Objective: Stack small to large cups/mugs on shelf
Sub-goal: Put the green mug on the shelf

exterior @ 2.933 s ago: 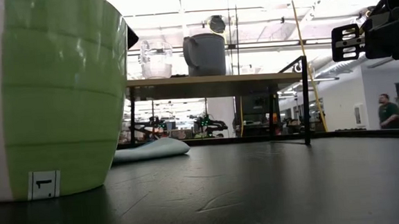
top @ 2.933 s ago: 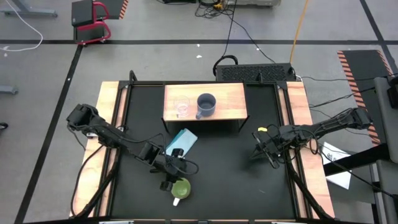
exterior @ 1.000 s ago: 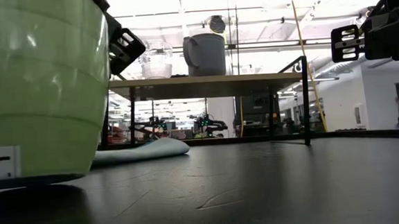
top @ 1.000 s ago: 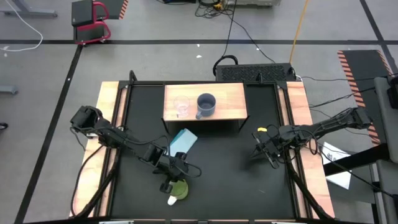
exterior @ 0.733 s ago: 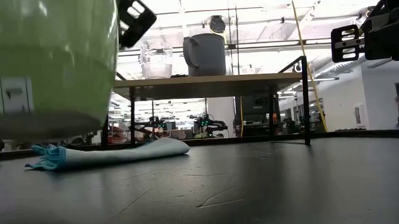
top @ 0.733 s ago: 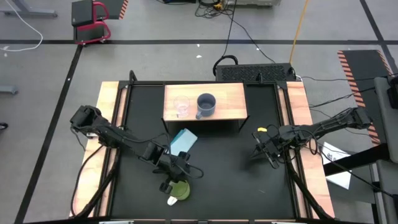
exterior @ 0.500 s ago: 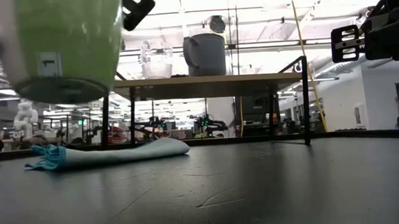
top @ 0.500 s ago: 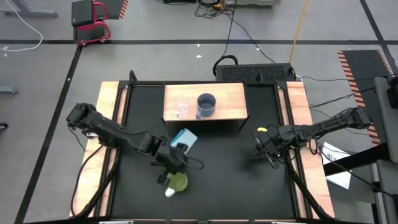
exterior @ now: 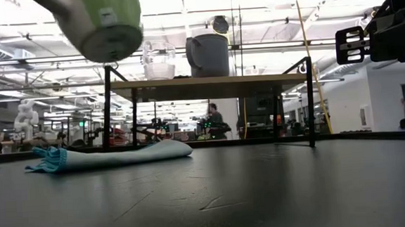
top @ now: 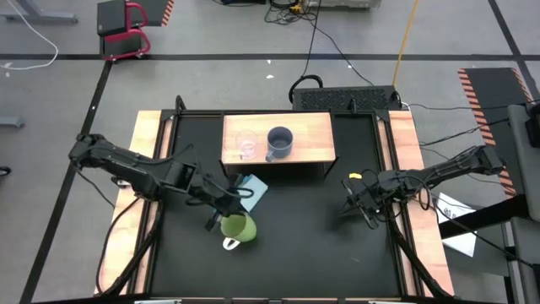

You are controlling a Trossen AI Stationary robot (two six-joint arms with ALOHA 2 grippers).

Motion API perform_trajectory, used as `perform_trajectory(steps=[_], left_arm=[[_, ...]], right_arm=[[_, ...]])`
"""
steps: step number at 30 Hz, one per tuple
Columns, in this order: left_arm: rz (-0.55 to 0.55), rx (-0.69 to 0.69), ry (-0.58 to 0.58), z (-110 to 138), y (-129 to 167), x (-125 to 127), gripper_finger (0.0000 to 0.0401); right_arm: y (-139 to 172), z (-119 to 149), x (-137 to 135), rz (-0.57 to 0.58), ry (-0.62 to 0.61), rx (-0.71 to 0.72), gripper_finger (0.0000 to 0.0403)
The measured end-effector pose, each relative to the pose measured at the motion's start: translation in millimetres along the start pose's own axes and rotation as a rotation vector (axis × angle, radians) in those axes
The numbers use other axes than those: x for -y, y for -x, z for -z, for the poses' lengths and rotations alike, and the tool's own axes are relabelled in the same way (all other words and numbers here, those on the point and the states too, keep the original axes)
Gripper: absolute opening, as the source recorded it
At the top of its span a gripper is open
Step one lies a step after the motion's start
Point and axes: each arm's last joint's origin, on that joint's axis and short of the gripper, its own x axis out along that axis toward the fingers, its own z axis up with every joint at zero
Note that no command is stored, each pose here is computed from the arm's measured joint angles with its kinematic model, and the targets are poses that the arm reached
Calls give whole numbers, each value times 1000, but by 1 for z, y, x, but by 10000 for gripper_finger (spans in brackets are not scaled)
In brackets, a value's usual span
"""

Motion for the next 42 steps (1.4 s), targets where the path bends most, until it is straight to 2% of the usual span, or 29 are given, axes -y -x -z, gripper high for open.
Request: perform_trajectory(steps=[11,18,23,31,36,42], left_arm=[[-40,131,85,48,8,-6,19],[-89,225,111,60,9,-8,19],[-209,371,166,49,10,-15,19],[-317,552,257,36,20,-28,19],[-423,582,322,31,23,-42,19],[-438,594,291,9,21,-57,19]], right_arm=[[-1,-1,1,3,5,14,0],[-2,-2,1,5,8,22,0],[-2,-2,1,5,11,24,0],[-2,-2,1,5,12,24,0],[-2,-2,1,5,12,24,0],[-2,-2,1,5,12,24,0]])
